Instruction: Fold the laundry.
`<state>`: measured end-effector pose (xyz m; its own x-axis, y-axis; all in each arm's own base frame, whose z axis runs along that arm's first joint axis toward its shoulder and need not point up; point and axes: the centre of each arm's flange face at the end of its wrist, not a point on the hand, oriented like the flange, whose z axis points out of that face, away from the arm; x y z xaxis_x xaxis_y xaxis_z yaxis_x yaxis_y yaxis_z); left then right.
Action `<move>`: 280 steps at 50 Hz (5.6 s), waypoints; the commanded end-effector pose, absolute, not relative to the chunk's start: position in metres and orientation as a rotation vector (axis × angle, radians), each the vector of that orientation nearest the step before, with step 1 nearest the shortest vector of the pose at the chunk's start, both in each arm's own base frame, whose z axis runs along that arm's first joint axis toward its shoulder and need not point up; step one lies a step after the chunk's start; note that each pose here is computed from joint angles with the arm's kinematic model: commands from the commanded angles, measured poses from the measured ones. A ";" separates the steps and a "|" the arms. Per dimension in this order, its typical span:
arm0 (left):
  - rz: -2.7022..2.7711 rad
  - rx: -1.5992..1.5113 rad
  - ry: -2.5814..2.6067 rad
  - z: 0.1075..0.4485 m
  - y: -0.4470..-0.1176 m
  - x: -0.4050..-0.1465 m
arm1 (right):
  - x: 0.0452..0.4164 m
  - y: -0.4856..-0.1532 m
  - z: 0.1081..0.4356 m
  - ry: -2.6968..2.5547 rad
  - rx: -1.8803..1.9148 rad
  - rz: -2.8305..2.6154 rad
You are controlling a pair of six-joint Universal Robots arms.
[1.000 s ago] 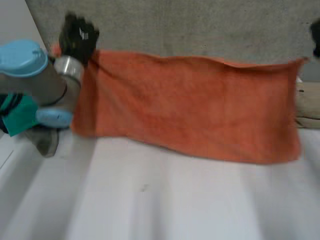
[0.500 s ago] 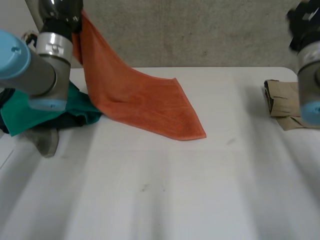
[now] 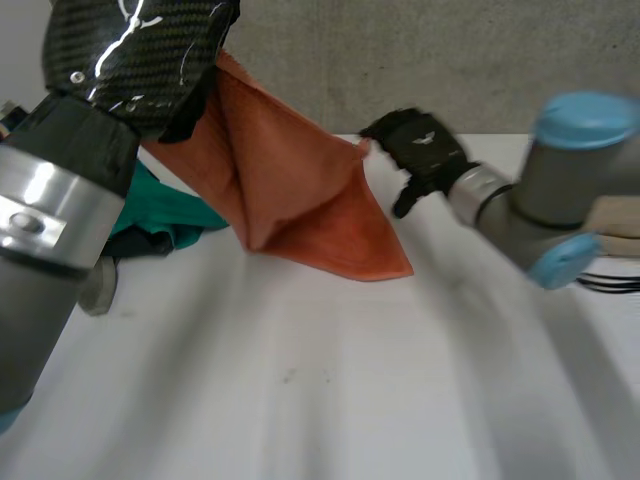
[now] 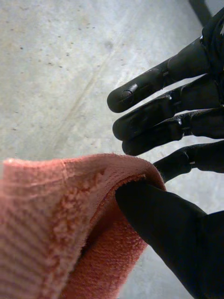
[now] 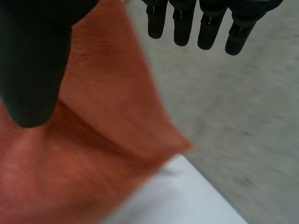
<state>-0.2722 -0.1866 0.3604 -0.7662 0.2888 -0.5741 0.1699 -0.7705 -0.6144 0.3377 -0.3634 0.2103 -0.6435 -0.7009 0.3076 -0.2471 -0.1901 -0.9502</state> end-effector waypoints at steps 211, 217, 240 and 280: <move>1.319 -1.737 -2.398 0.180 -0.141 -0.187 | 0.118 -0.233 0.212 2.827 -1.868 -1.439; 1.582 -1.727 -2.317 0.185 -0.187 -0.201 | 0.124 -0.262 0.201 2.767 -1.741 -1.615; 2.176 -1.684 -1.973 0.136 -0.375 -0.289 | 0.180 -0.408 0.156 2.478 -1.556 -2.355; 2.075 -1.297 -1.980 0.192 -0.272 -0.271 | 0.086 -0.335 0.141 2.605 -1.057 -1.810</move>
<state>-0.2706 -0.2700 0.1931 -0.6666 0.5080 -0.5456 0.5222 -0.2041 -0.8281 0.0896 -0.3229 0.1638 -0.7836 -0.3834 0.4889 -0.5951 0.2372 -0.7679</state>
